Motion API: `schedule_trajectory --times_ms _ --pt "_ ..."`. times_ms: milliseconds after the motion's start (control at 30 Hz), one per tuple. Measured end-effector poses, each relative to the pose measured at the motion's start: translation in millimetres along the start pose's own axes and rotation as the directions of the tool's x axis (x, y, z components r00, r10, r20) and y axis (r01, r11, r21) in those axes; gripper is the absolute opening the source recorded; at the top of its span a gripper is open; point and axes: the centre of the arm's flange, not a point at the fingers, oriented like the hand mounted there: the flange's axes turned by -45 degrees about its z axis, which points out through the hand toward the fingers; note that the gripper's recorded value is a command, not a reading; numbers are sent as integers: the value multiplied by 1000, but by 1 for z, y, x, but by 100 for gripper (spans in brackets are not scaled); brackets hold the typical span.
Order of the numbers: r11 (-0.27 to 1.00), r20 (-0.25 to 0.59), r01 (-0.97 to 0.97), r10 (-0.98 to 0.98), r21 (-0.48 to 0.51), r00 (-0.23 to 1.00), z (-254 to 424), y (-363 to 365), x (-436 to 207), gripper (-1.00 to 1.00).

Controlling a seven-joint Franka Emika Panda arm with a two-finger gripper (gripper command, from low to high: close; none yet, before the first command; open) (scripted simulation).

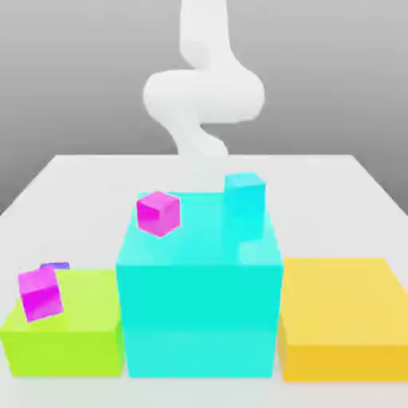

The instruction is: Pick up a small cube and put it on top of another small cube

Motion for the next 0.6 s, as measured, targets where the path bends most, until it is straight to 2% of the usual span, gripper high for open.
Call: schedule_trajectory --times_ms 133,300,600 --pt "998 153 42 -36 -41 988 97 70 -41 0" --pt "996 327 78 -59 -46 943 184 148 -125 0" --pt "997 590 71 -81 40 803 259 239 -342 0"
